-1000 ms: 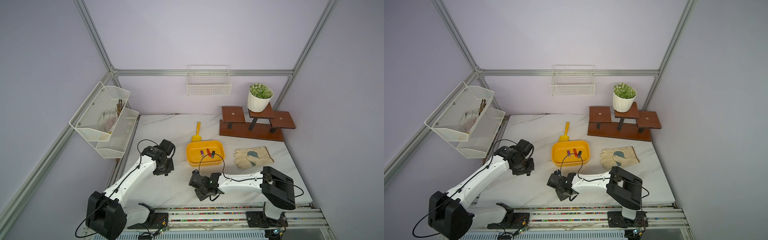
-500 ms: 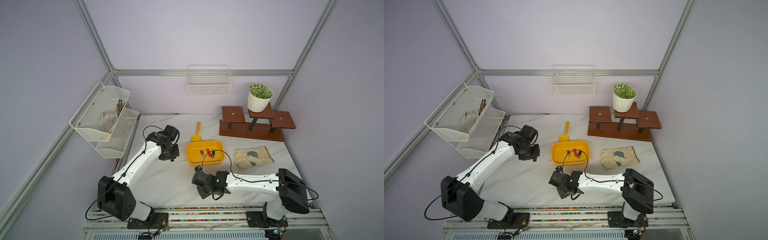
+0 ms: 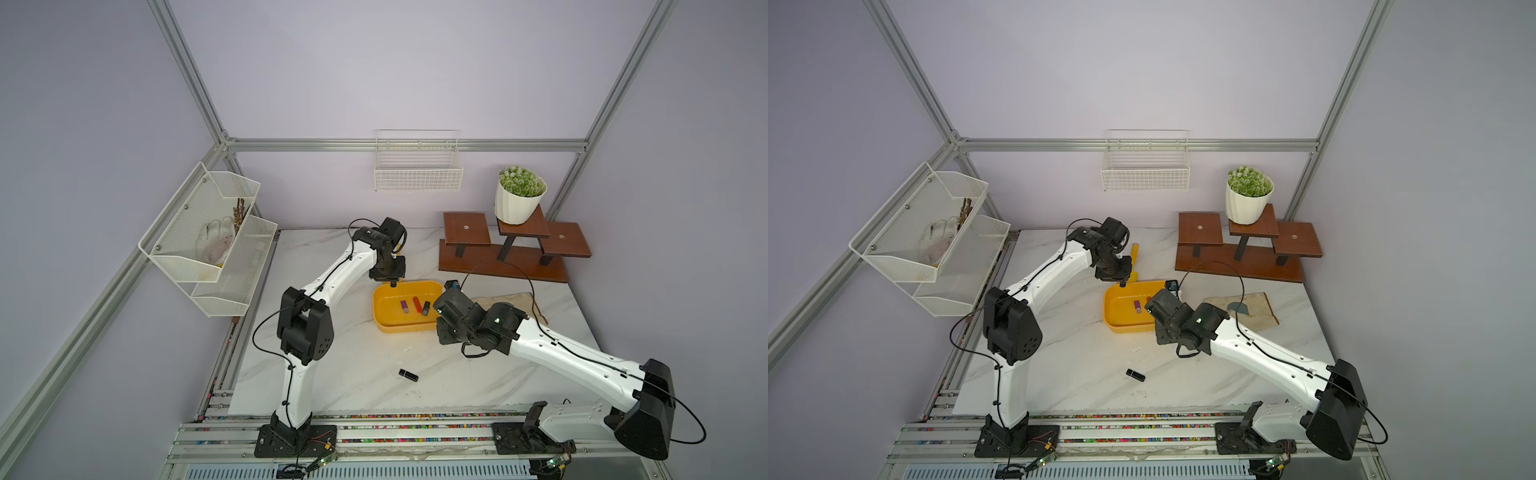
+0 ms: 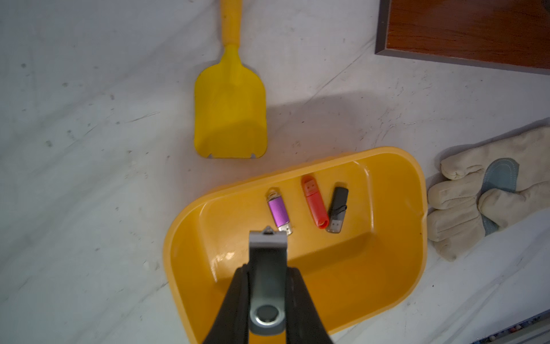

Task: Put the usb flash drive into the storage box
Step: Place the USB flash in the storage box.

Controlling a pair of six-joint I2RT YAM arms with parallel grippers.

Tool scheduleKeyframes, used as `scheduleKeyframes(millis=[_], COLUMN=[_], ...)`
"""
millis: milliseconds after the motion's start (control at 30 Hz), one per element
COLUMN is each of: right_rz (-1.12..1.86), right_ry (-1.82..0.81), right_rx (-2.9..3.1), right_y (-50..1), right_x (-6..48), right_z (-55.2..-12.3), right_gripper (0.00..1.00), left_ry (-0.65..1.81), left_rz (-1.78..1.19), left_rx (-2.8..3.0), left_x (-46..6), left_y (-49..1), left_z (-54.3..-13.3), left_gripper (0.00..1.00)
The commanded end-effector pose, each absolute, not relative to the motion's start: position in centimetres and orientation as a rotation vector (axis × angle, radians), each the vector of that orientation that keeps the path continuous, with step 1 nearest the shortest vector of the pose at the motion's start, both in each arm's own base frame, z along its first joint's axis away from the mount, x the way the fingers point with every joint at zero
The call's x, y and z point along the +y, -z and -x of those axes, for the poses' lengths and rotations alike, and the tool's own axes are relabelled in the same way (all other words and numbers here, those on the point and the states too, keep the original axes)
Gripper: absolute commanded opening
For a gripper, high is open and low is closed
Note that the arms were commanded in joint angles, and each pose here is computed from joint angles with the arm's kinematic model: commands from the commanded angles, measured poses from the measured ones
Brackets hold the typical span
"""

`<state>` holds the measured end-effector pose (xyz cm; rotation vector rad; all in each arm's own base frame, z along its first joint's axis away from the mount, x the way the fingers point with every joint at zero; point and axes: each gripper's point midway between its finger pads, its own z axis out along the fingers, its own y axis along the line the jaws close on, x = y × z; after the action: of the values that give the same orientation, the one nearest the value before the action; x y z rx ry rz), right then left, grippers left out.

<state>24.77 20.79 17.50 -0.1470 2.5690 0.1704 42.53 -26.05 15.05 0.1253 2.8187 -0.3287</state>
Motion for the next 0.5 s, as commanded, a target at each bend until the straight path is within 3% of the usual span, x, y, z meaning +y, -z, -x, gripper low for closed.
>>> scheduleKeyframes(millis=[0,467], right_rz=[0.144,0.126], right_ry=[-0.117,-0.077], right_rx=[2.551,2.565], right_y=[-18.5,-17.9], right_x=[19.6,17.4], right_z=[-25.6,-26.5], right_gripper=[0.00,0.00], left_ry=[0.360,0.303], left_rz=[-0.179,-0.075], left_rx=[2.861,2.976], left_x=[-27.1,-27.4], left_y=[-14.0,-6.4], left_z=[-42.6,-38.7], left_gripper=[0.00,0.00])
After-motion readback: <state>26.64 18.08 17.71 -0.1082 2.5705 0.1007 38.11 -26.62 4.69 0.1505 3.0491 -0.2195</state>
